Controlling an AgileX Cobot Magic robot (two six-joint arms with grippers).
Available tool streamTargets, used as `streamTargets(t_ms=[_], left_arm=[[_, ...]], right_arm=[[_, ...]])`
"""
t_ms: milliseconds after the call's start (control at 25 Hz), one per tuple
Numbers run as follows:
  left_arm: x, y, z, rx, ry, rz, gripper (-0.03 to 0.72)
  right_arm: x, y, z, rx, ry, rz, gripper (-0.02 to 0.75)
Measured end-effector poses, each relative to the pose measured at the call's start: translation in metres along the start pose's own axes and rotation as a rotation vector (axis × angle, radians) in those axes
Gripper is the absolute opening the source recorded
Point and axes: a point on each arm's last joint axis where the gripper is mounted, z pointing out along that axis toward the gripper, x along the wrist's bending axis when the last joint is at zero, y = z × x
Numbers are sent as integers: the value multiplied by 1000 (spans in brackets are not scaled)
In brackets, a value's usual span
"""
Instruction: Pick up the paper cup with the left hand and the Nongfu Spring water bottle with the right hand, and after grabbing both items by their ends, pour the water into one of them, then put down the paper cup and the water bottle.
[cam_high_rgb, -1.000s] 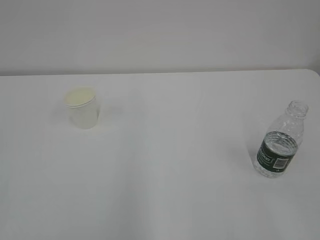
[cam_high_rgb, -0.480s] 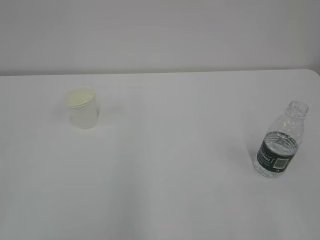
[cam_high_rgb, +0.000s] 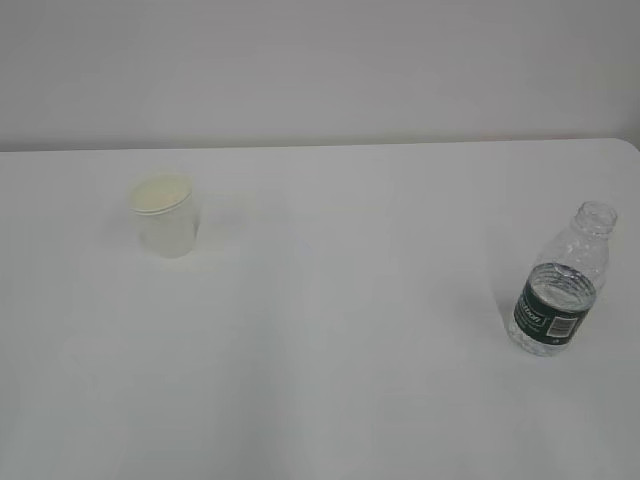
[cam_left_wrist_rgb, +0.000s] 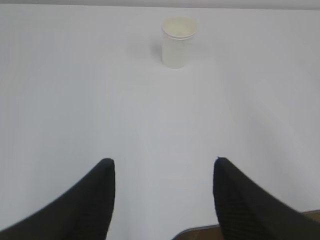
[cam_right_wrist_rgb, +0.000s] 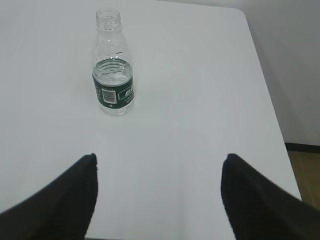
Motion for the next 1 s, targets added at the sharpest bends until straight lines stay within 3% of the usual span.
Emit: streamTargets(t_ms=[640,800,1000], left_arm=[[-1,2,-2,-15,-11,-4,429],[-2,8,-5,-32,-13,-4,429],[-2,19,8,20,-5,-15,429]], right_arm=[[0,1,-2,4,4,4,573],[-1,14,-2,36,13,0,573],[-1,35,2,-11,16,-7,573]])
